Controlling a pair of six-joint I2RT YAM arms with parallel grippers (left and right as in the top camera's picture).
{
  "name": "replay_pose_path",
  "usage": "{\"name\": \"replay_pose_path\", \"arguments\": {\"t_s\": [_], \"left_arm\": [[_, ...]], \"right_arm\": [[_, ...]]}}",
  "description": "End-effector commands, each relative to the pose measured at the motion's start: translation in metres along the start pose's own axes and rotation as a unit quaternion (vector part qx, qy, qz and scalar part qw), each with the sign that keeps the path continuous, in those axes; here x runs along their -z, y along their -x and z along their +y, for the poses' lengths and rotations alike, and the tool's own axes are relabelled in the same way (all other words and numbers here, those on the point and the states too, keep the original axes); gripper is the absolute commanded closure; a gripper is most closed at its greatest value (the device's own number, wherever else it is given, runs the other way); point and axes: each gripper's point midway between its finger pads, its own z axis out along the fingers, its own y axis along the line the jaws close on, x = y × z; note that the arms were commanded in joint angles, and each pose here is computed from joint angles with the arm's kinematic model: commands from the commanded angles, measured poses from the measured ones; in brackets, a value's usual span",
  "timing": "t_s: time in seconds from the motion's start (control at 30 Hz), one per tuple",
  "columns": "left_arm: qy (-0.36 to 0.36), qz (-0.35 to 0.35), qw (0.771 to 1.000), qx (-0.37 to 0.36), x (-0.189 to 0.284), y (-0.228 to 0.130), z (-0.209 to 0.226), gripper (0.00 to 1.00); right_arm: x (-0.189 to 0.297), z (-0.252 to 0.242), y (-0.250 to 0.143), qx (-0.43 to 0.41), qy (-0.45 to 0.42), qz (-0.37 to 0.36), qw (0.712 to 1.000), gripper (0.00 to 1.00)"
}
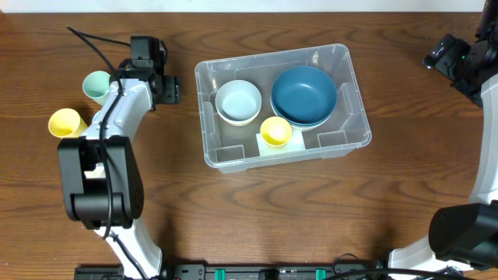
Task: Pack container
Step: 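Grasp the pink cup with the left gripper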
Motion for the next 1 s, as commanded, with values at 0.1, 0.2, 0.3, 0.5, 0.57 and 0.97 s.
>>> {"name": "replay_pose_path", "arguments": {"t_s": [0.1,0.2,0.3,0.5,0.57,0.97], "left_arm": [[0.008,0.019,1.000,-0.003,-0.015,-0.007,0.002,0.38],[0.008,0.017,1.000,-0.002,-0.014,-0.006,0.003,0.51],[0.008,0.015,1.000,-0.002,-0.011,-0.006,0.003,0.66],[0.008,0.008,1.000,0.000,0.009,-0.002,0.006,0.87],[0.008,0.001,1.000,0.003,0.020,0.001,0.007,0.94],[-0.031,-0.037,0.996,0.071,0.123,0.001,0.007,0.94]], "right_arm": [[-0.003,-0.004,0.001,-0.009,-0.008,0.000,1.000,0.01],[-0.003,-0.004,0.001,-0.009,-0.008,0.000,1.000,0.01],[-0.003,-0.004,0.001,-0.009,-0.007,0.000,1.000,0.01],[-0.003,-0.004,0.001,-0.009,-0.008,0.000,1.000,0.01],[-0.003,-0.004,0.001,-0.009,-0.008,0.000,1.000,0.01],[-0.003,-0.004,0.001,-0.009,-0.008,0.000,1.000,0.01]]}}
